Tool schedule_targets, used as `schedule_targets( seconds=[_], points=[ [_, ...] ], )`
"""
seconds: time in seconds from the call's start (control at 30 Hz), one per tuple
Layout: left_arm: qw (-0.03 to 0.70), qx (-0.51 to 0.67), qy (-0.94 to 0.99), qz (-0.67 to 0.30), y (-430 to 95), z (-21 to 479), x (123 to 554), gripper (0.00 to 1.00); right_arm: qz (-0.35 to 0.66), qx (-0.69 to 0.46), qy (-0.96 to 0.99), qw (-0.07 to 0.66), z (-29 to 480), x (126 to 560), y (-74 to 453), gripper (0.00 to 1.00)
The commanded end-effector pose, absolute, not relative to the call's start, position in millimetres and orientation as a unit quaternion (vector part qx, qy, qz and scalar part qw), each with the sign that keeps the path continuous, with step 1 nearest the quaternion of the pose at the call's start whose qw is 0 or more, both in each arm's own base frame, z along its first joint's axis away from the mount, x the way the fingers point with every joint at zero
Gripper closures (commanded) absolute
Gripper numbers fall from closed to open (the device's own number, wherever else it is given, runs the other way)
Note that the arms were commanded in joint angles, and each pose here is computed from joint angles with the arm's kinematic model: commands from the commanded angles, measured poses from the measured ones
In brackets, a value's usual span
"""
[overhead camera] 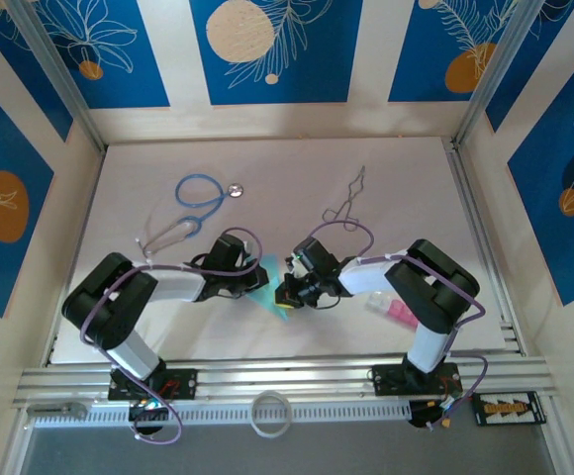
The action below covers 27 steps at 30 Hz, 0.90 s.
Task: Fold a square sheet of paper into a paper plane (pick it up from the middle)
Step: Fourth fold the wing at the center of the table.
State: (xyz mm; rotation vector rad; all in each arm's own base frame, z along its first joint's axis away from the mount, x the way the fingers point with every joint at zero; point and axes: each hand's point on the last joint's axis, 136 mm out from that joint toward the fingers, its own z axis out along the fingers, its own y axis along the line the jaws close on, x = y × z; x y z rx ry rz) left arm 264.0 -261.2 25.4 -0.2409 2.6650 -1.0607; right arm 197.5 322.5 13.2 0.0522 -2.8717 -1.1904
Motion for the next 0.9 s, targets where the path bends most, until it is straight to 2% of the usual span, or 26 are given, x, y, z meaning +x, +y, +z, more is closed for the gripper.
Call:
schedule_targets(
  seconds=[0.0, 0.2, 0.43, 0.6, 0.87],
  points=[
    [0.154, -0.063, 0.914, -0.369, -260, 45, 270, 0.96, -0.322, 0.003, -0.944, 0.068, -17, 173, 291, 0.98],
    [0.133, -0.041, 0.906, -0.401, -270, 53, 254, 0.98, -0.341, 0.014, -0.937, 0.073, -16, 182, 296, 0.99],
    [0.082, -0.034, 0.911, -0.402, -278, 29, 241, 0.99, -0.339, 0.009, -0.937, 0.079, -19, 182, 295, 1.0],
    [0.083, -0.059, 0.925, -0.366, -263, 6, 244, 0.99, -0.325, 0.004, -0.942, 0.084, -23, 178, 289, 1.0],
    [0.103, -0.111, 0.928, -0.342, -227, -7, 274, 1.0, -0.3, 0.003, -0.95, 0.091, -30, 170, 282, 1.0]
  ],
)
